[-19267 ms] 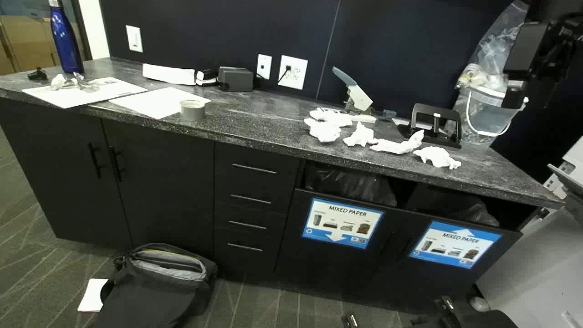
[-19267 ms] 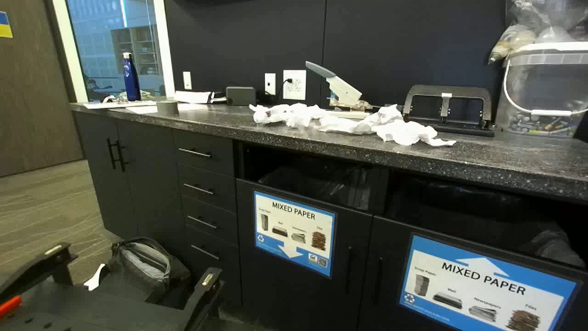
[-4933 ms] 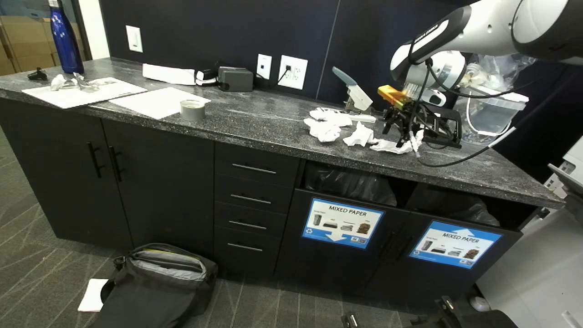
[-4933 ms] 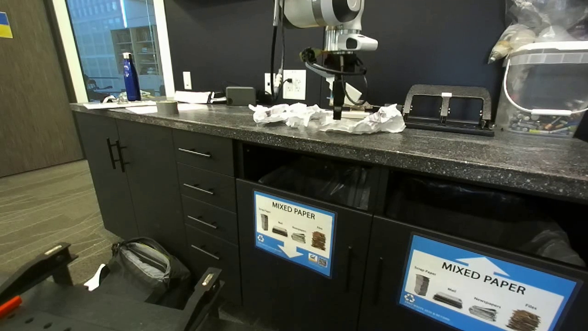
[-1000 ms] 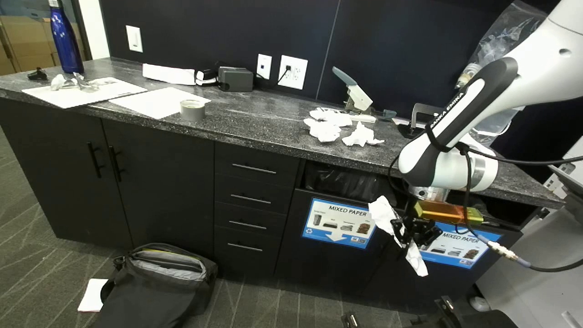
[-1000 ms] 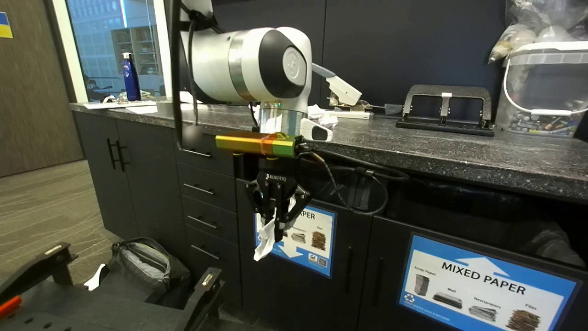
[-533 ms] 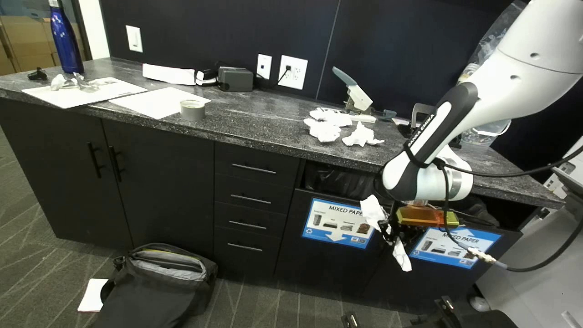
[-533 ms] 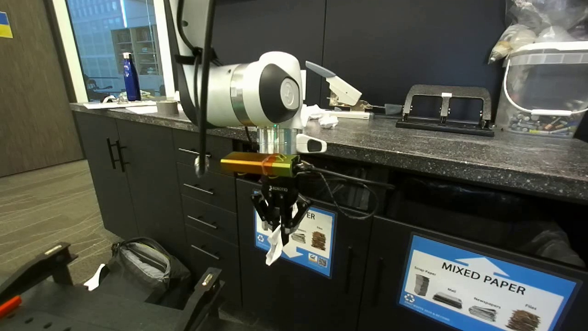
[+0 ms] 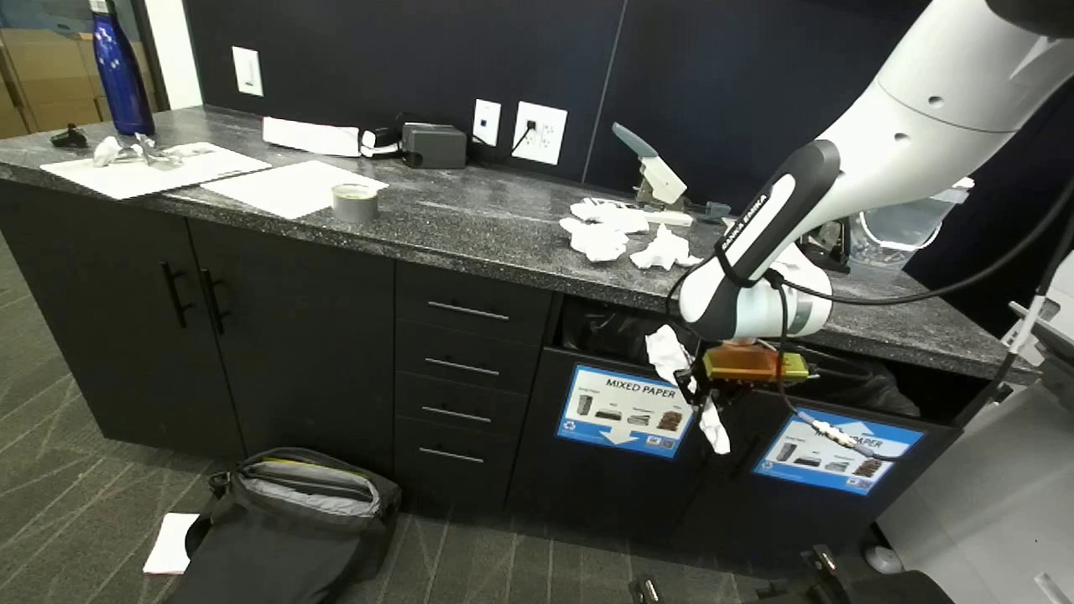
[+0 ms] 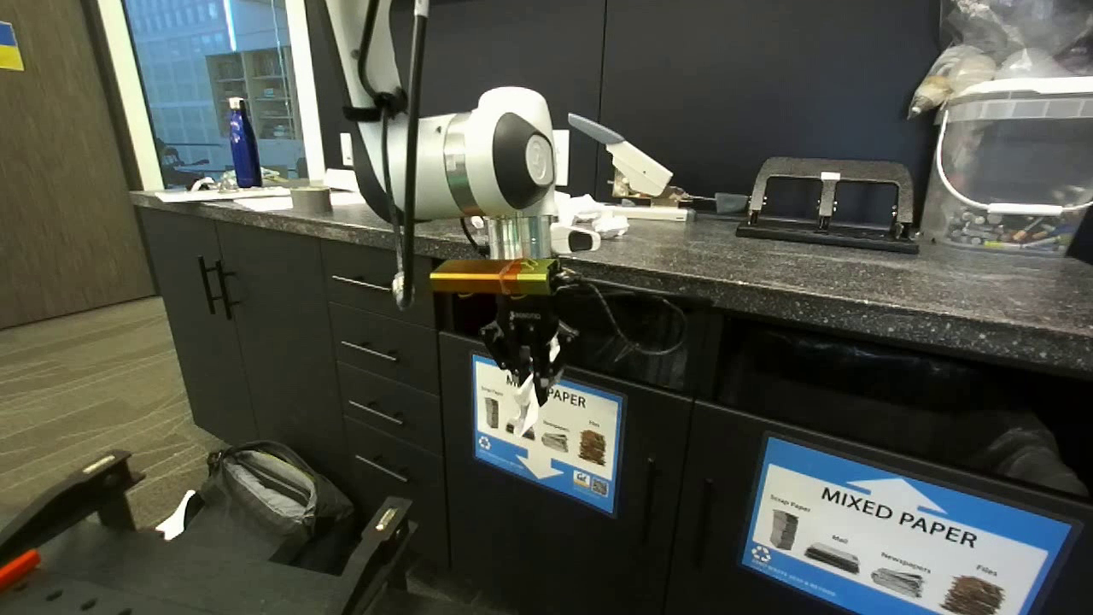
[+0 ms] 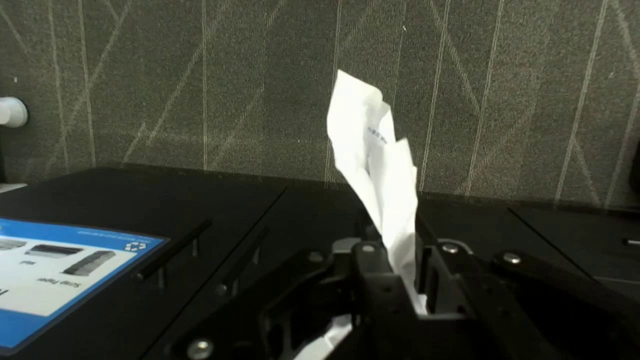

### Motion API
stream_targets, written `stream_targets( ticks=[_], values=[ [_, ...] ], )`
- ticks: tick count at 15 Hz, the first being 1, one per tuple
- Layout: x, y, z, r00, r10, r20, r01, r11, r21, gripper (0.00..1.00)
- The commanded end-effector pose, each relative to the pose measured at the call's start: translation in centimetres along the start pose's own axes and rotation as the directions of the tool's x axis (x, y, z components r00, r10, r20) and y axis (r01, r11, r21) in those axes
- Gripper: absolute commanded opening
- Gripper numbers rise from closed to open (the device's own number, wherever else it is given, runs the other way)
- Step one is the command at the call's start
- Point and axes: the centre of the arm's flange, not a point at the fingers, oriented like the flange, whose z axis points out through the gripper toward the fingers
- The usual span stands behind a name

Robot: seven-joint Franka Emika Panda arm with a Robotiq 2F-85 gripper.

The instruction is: Pick the papers on the counter and put them in the recycle bin

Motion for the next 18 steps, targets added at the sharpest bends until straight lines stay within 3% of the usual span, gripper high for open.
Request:
stream_targets(
  ticks=[1,12,15,18],
  values=[
    [3.0,-0.3,-0.7,0.996,0.026,-0.085,-0.027,1.0,-0.012,0.17],
    [8.7,-1.3,-0.2,0.972,0.066,-0.227,-0.071,0.997,-0.014,0.17],
    [9.9,-1.6,-0.5,0.954,0.082,-0.289,-0.088,0.996,-0.007,0.18],
    [9.1,-1.5,0.1,0.917,0.133,-0.377,-0.127,0.991,0.041,0.19]
  ],
)
